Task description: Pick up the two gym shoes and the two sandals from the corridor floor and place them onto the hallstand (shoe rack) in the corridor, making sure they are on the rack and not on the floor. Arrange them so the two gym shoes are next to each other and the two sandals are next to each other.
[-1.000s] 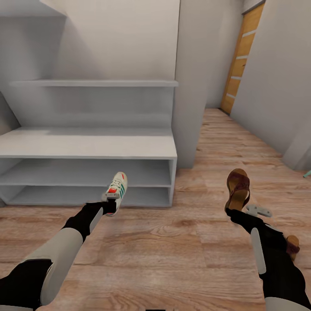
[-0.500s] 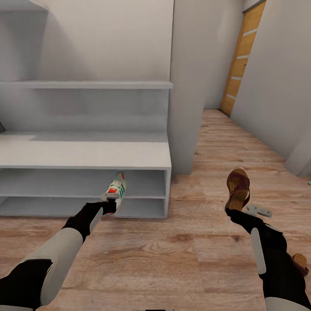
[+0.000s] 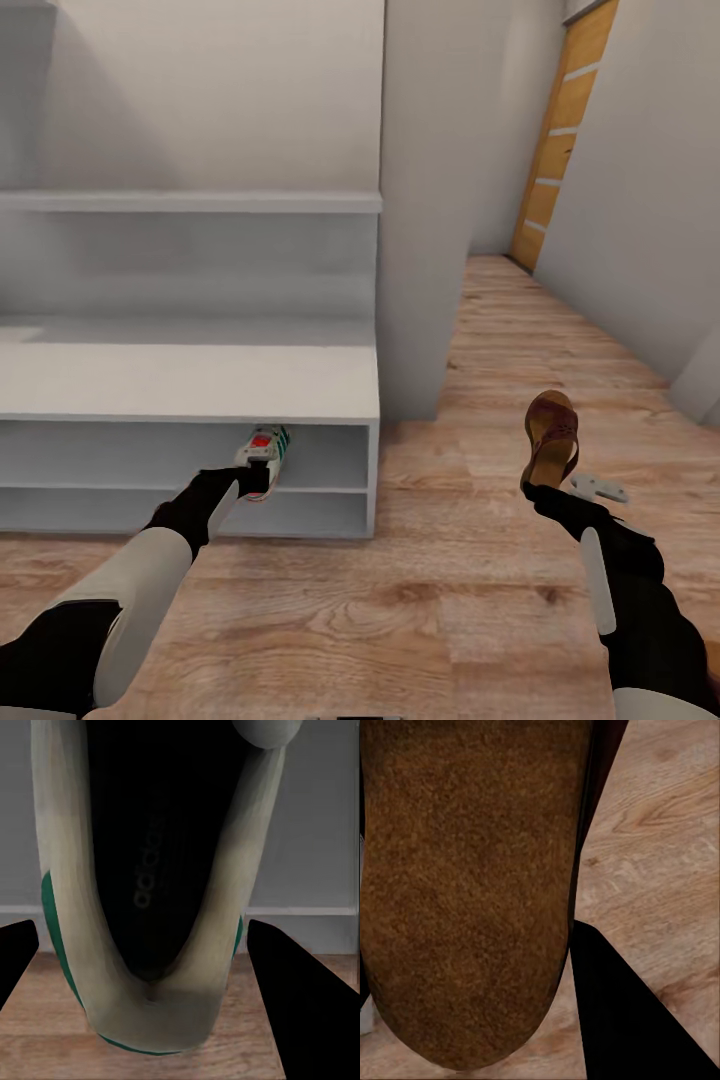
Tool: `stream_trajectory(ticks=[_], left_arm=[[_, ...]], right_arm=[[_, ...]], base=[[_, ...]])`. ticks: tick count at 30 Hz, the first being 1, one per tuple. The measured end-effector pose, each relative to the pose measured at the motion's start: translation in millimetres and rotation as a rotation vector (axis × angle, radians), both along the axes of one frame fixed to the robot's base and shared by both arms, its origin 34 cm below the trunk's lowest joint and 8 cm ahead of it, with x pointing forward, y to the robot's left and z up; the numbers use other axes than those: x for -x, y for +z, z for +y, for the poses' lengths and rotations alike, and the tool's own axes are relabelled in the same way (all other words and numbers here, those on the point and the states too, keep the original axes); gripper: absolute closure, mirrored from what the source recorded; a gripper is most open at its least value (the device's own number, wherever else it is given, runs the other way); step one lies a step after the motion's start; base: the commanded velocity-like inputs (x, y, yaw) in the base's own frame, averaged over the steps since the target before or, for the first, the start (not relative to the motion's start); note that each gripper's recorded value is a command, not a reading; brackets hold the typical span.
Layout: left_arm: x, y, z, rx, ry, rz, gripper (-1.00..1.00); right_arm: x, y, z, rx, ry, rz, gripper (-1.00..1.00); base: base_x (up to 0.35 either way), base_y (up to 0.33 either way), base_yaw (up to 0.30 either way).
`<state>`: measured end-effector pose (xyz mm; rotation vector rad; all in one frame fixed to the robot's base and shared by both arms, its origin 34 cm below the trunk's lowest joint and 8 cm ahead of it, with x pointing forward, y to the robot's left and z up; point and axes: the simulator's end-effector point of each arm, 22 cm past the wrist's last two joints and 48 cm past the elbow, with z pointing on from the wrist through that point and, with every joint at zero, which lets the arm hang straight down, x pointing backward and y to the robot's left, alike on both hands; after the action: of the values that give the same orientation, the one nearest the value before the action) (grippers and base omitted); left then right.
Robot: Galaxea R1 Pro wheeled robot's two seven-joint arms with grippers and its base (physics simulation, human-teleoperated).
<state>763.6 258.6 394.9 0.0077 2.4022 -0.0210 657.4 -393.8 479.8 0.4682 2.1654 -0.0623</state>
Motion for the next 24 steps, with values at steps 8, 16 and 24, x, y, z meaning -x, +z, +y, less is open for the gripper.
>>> stream_trajectory(ticks=[8, 16, 24], left_arm=[[0.0, 0.0, -0.5, 0.001, 0.0, 0.0, 1.0], [-0.1, -0.2, -0.5, 0.001, 0.0, 0.0, 1.0], [-0.1, -0.4, -0.5, 0.001, 0.0, 0.0, 1.0]], right_arm=[[0.0, -0.1, 0.1, 0.0, 0.0, 0.0, 1.0], [0.0, -0.5, 0.1, 0.0, 0.0, 0.001, 1.0], [-0.1, -0.2, 0.1, -0.001, 0.0, 0.0, 1.0]], base=[[0.316, -0.142, 0.0], [0.194, -0.075, 0.0], [0.01, -0.003, 0.0]])
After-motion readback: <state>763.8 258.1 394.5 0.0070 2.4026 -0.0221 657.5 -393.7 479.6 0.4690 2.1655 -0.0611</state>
